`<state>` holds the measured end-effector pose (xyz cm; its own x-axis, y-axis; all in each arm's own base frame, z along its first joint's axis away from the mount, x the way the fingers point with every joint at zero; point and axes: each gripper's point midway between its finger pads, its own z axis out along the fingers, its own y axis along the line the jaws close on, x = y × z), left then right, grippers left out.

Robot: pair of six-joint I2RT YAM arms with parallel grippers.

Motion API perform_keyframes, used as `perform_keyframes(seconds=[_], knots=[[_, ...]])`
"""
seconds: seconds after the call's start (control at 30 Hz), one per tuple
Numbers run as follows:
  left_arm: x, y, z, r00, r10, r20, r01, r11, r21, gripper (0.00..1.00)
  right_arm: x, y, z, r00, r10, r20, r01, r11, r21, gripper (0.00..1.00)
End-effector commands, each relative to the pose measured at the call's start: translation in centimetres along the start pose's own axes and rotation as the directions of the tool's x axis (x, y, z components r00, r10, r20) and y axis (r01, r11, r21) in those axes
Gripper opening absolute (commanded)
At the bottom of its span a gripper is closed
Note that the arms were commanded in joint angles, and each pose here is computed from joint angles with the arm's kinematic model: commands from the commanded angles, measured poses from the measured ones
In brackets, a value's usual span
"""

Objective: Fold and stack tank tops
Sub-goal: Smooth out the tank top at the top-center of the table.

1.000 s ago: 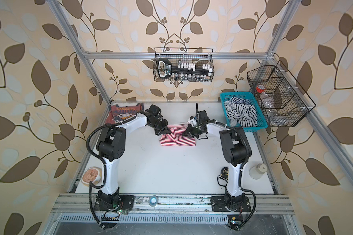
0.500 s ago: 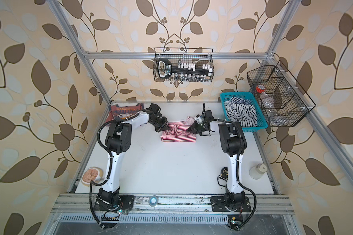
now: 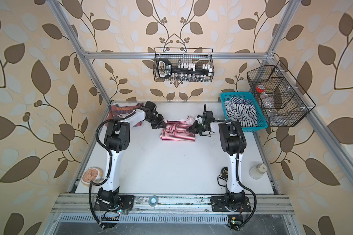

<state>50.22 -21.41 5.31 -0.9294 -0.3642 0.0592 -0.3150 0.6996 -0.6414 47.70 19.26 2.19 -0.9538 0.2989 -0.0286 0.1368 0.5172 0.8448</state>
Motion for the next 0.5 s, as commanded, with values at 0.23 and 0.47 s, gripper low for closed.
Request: perform_keyframes(seconds=[0.23,0.47], knots=[[1.2,-1.2,-7.3,0.977,0.209,0.045,-0.202,0.973,-0.112,0.64,1.5,4.3,-1.3,0.993,-0.115,-0.017,0.115,0.992,-0.046,0.17],[2.4,0.9,-3.8,0.978,0.208,-0.020,-0.209,0.976,-0.054,0.66,2.2,6.7,-3.2,0.984,-0.179,0.000,0.178,0.982,-0.055,0.21]])
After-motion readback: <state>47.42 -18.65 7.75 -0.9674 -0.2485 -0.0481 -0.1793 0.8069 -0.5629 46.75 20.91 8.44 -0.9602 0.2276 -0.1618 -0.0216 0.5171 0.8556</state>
